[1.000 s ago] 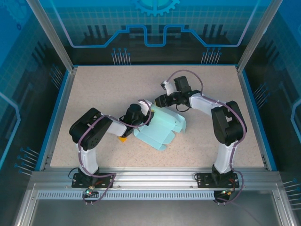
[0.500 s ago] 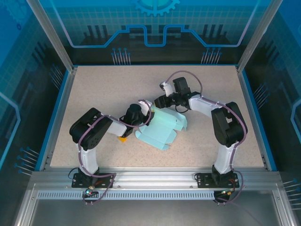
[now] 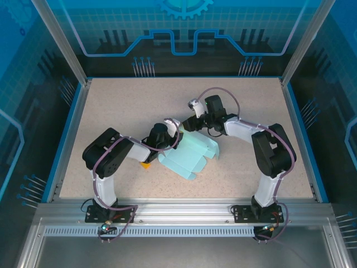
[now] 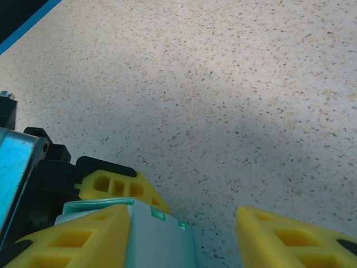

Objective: Fold the paper box

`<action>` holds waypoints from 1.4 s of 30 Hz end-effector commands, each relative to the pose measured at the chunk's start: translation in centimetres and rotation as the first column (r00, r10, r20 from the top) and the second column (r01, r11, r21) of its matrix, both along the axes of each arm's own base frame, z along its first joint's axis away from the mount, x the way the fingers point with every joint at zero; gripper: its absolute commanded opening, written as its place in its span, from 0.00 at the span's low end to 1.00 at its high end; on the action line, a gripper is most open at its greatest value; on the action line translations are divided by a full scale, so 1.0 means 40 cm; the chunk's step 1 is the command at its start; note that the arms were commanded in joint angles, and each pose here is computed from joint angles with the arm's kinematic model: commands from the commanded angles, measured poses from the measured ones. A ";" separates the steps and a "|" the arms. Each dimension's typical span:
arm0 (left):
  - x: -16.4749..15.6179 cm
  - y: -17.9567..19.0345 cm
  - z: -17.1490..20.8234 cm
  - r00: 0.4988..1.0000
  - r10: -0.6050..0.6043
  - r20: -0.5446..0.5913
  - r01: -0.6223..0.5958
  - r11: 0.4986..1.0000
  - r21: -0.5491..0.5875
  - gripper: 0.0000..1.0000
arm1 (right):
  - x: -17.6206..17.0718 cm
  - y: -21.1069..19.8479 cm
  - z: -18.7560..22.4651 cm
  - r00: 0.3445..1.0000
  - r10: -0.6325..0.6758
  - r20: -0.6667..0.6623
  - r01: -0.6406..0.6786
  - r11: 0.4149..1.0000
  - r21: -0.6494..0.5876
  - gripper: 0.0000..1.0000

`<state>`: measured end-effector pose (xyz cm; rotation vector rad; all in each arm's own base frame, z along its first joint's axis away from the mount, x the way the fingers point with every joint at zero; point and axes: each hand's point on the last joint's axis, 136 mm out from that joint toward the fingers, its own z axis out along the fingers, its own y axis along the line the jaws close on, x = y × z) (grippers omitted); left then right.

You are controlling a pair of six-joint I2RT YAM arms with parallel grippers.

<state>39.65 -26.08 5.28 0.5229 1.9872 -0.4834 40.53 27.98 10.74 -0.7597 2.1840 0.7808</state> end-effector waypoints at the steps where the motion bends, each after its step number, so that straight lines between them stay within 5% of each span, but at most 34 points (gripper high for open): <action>1: -0.003 -0.010 -0.004 1.000 -0.017 0.007 0.017 1.000 0.003 0.14 | -0.074 -0.033 -0.127 0.990 -0.010 -0.141 -0.007 0.993 -0.120 0.54; 9: -0.006 -0.013 -0.004 1.000 -0.025 0.014 0.025 1.000 0.008 0.04 | -0.037 -0.034 -0.032 0.979 -0.027 -0.203 0.035 0.999 0.035 0.55; 20: -0.005 -0.014 0.002 0.999 -0.028 0.020 0.028 0.999 0.020 0.03 | -0.053 -0.040 0.018 0.957 -0.009 -0.290 0.060 0.984 0.167 0.59; 34: -0.006 -0.012 0.005 0.999 -0.025 0.022 0.024 0.999 0.030 0.05 | -0.095 -0.067 -0.090 0.938 -0.040 -0.344 0.055 0.998 0.033 0.61; 42: -0.012 -0.012 -0.001 0.999 -0.035 0.023 0.034 0.999 0.034 0.18 | -0.108 -0.089 -0.129 0.946 -0.070 -0.318 0.054 0.997 -0.060 0.60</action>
